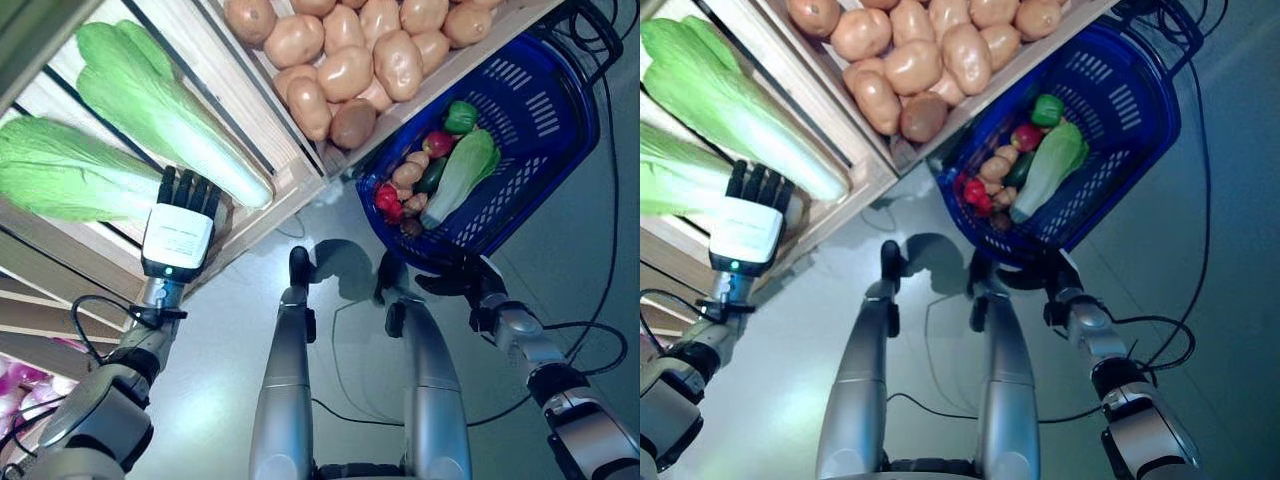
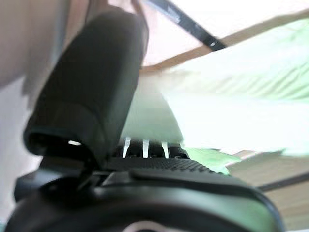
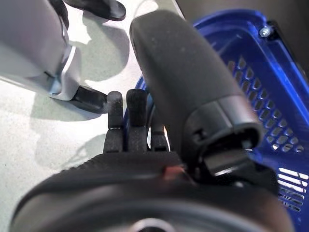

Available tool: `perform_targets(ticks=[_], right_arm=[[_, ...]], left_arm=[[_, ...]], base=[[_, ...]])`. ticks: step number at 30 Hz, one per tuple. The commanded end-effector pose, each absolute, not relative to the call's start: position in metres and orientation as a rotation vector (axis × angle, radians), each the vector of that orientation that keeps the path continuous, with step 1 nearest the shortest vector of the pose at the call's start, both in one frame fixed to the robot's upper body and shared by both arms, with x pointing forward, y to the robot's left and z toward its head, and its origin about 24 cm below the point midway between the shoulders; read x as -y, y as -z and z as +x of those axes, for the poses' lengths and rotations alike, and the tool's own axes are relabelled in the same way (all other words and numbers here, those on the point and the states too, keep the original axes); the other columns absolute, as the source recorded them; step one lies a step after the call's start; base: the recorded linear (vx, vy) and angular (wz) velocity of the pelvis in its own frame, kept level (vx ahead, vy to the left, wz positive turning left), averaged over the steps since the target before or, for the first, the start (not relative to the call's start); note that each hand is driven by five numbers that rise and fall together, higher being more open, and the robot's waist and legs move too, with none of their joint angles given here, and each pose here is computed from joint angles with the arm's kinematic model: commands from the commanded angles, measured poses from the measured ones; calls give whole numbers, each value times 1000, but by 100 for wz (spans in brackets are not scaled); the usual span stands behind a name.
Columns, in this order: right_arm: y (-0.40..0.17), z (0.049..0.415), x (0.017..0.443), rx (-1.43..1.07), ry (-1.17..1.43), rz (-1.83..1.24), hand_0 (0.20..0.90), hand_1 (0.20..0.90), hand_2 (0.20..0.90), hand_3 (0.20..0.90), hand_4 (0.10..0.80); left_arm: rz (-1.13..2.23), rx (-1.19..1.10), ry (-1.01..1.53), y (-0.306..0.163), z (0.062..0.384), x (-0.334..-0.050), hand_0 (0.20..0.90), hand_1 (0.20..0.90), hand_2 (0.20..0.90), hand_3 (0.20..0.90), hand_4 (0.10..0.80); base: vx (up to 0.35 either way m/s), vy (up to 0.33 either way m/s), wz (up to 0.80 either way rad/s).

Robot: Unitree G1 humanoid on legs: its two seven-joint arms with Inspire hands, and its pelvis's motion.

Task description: Put vegetables into the basket

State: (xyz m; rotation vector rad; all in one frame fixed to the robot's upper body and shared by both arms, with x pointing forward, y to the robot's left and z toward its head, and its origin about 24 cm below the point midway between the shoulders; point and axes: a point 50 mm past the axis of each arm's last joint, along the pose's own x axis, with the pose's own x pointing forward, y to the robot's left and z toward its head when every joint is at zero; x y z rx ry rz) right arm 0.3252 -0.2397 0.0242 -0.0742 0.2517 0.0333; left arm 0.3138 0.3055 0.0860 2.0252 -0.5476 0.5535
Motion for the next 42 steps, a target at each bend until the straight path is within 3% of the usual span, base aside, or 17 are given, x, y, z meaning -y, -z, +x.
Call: perform_targets(ticks=[1,2,3,19,27,35,42], right_arm=[[-40,327,262,-186,41,-62,900,900,900,900,800],[-40,327,260,-184,38,-60,900,900,900,900,800],[-40,328,259,-183,35,-57,900,900,900,900,800],[-43,331,258,-170,34,-57,900,900,900,900,800],[-36,326,248,-164,30,0,900,900,900,900,800],[-9,299,235,-186,18,49,900,900,900,900,800],[6,263,214,-173,-12,110,900,900,900,900,800]], left_arm=[[1893,734,-867,-120,318,-306,900,900,900,900,800],[1892,734,-870,-121,318,-306,627,627,627,627,618],[1893,738,-869,-122,319,-306,300,300,300,300,400],[1842,707,-918,-132,322,-312,300,300,300,300,400],[1681,860,-992,-134,313,-305,300,300,300,300,400],[1345,858,-995,-103,290,-283,300,300,300,300,400],[860,778,-754,-85,259,-246,300,300,300,300,400]], base=[[-2,-48,1],[2,-44,1],[2,-43,0],[2,-4,0],[17,-49,-1],[96,-16,-4],[203,-73,-1]])
